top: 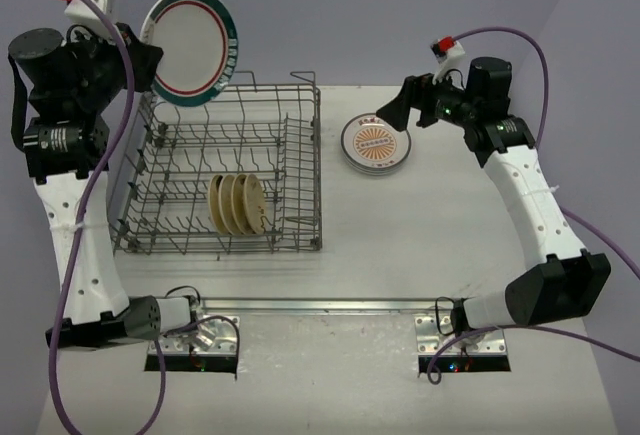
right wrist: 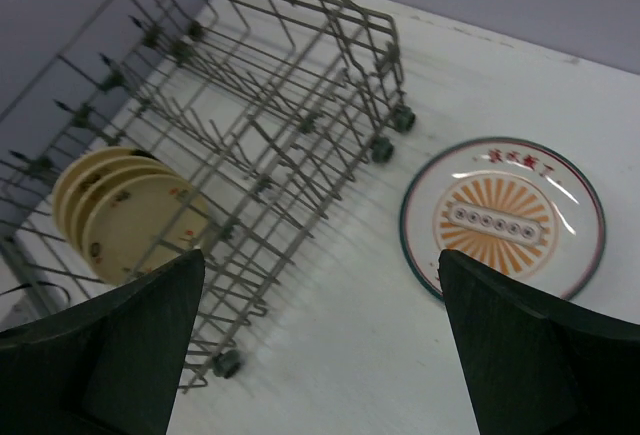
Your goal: Unload the plates from the dish rack
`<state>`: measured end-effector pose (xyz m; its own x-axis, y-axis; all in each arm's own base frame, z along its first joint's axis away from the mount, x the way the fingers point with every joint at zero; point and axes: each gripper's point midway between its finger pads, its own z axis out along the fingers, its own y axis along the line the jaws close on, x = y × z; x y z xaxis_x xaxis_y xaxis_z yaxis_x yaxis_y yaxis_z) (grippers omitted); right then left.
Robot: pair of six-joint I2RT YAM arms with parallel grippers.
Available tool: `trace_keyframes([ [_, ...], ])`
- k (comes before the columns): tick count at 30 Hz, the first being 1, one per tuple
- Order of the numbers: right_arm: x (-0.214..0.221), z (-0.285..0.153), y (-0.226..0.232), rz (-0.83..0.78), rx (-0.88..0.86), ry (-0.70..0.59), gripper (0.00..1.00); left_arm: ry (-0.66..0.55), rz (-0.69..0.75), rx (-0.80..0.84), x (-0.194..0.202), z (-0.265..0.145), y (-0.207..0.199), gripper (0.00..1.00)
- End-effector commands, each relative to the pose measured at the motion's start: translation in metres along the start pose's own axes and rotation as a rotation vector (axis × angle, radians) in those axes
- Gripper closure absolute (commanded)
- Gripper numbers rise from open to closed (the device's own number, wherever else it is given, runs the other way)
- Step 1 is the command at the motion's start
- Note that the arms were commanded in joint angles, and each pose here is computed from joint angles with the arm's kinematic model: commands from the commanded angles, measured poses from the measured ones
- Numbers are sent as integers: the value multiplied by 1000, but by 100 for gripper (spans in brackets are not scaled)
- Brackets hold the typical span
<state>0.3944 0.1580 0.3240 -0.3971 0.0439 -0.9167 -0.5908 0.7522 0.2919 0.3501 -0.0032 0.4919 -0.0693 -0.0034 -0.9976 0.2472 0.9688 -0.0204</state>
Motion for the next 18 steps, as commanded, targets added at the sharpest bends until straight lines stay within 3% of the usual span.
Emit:
trace_keyframes([
  [1, -56, -16, 76, -42, -280, -143, 1, 71, -157, 465, 23, -2, -92, 100],
  [7, -64, -3, 119, -115, -362, -127, 1, 182, -223, 669, 56, -4, -153, 100],
  [12, -47, 10, 135, -148, -397, -89, 2, 260, -275, 778, 76, -6, -175, 100],
  [14, -40, 16, 140, -154, -410, -71, 7, 282, -282, 802, 82, -6, -179, 100],
  [16, -33, 21, 141, -170, -413, -54, 22, 298, -291, 812, 86, -5, -181, 100],
  [18, -25, 29, 137, -176, -393, -34, 30, 315, -302, 833, 90, -4, -183, 100],
])
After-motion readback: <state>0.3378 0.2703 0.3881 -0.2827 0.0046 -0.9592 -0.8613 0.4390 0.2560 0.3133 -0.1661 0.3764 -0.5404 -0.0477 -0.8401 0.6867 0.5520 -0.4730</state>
